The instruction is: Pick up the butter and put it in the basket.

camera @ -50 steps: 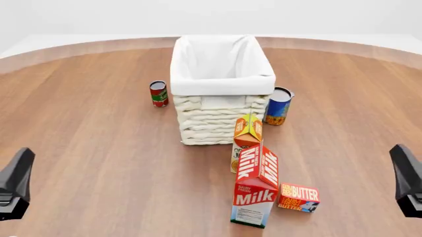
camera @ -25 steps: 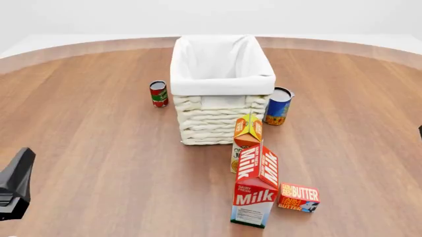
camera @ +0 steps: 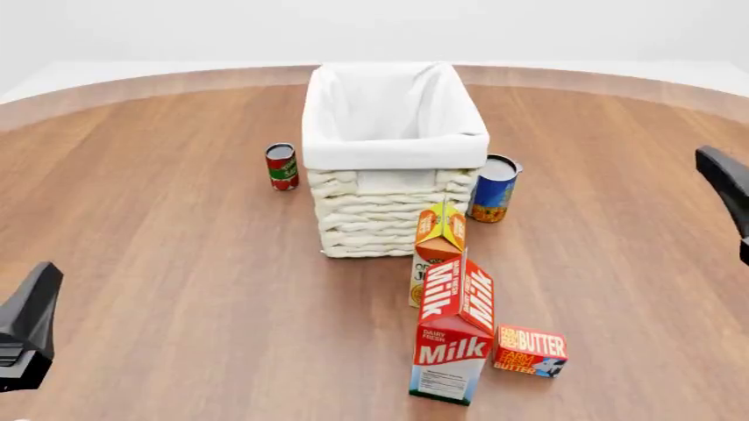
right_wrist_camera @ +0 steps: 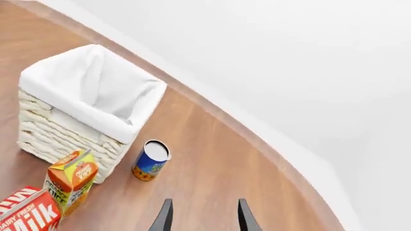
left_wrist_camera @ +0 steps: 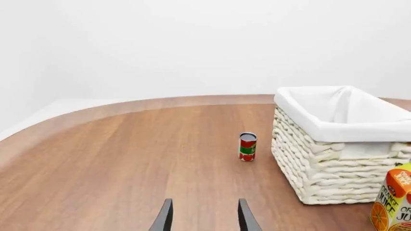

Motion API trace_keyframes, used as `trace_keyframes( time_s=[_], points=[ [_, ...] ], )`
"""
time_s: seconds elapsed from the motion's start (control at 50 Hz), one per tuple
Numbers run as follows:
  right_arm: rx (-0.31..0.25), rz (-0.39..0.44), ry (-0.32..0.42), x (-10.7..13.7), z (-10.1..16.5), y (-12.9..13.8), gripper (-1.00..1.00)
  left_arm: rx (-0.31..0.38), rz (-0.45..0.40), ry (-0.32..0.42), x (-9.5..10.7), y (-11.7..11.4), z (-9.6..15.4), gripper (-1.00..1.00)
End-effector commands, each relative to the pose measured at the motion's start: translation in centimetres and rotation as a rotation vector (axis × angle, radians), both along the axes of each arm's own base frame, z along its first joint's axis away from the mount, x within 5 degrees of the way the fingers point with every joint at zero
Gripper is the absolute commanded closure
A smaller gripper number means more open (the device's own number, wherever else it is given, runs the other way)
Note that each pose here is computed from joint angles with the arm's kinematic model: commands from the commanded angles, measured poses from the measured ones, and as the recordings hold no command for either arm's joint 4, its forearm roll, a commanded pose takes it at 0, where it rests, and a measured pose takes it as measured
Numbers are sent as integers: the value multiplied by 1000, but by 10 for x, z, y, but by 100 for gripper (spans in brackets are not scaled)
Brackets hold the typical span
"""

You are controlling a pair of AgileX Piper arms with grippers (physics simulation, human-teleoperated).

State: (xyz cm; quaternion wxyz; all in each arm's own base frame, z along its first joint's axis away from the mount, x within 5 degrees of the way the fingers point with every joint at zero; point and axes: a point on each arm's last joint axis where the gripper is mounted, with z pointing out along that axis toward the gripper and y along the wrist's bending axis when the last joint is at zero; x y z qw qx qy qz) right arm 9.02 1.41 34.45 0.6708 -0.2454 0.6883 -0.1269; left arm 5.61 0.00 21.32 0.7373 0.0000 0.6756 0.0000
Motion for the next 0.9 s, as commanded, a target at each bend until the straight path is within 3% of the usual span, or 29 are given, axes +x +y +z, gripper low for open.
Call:
trace_keyframes(
  time_s=[0.02,0.06,0.14,0.22,0.3,0.52,0.56,0.66,0.7,0.74,0.78,0.86,0.9],
  points=[
    [-229,56,129,46,1,11,-100,0,0,0,0,0,0,-100],
    [-226,39,173,60,4,10,-100,0,0,0,0,0,0,-100],
    [-281,54,203,70,1,12,-100,0,0,0,0,0,0,-100],
    [-333,155,216,55,9,23,-100,0,0,0,0,0,0,-100],
    [-362,173,229,54,12,24,-100,0,0,0,0,0,0,-100],
    [-364,236,339,57,34,34,-100,0,0,0,0,0,0,-100],
    [-417,225,362,62,24,31,-100,0,0,0,0,0,0,-100],
    [-492,306,404,47,11,34,-100,0,0,0,0,0,0,-100],
    [-507,414,386,19,14,39,-100,0,0,0,0,0,0,-100],
    [-476,538,403,-9,25,42,-100,0,0,0,0,0,0,-100],
    [-473,537,443,-8,25,43,-100,0,0,0,0,0,0,-100],
    [-573,543,486,-6,5,39,-100,0,0,0,0,0,0,-100],
    [-585,536,486,-4,6,39,-100,0,0,0,0,0,0,-100]
  ],
)
